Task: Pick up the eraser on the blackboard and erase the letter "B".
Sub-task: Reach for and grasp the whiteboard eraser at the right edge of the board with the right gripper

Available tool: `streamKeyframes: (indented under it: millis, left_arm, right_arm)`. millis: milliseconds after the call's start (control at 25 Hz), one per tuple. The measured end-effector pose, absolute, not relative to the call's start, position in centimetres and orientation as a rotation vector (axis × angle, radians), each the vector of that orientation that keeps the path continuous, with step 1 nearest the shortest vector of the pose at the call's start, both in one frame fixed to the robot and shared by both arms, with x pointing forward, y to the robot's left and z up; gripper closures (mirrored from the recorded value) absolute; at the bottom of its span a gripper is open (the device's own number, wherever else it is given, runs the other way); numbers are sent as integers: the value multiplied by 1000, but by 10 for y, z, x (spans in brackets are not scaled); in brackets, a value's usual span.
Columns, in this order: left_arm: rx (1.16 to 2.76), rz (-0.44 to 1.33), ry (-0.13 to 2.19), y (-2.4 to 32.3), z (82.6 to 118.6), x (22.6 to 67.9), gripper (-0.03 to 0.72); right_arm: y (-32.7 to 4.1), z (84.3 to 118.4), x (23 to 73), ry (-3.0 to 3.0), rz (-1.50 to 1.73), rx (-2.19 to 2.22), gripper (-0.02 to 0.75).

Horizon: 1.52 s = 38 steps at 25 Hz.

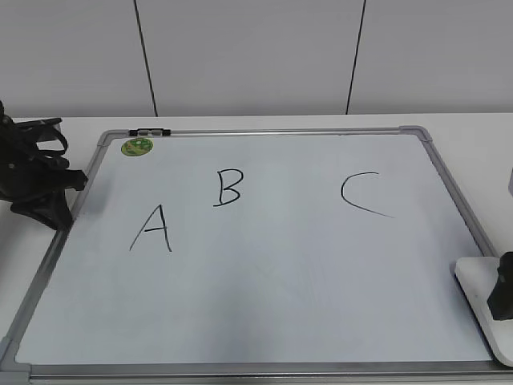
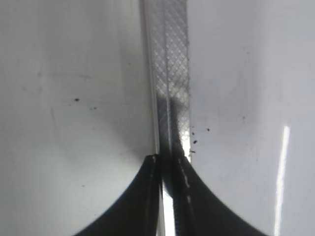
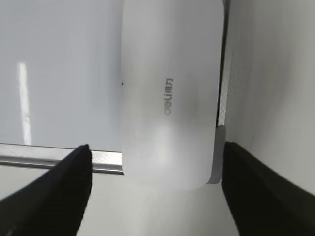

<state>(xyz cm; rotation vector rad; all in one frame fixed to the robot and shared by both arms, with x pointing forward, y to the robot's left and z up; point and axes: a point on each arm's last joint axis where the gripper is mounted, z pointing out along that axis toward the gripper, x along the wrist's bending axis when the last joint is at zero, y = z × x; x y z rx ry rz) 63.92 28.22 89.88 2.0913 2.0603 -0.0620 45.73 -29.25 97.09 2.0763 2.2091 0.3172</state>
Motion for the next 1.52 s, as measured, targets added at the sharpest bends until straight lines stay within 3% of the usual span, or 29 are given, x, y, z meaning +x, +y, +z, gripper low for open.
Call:
streamKeyframes:
  millis: [280, 1520]
  left_arm:
    - [2091, -62, 2060, 282, 899, 639, 656]
    - [2091, -62, 2060, 282, 899, 639, 656]
  right_arm:
    - [-294, 957, 464, 2247, 246, 2083, 76]
    - [-293, 930, 480, 2263, 202, 2138, 82]
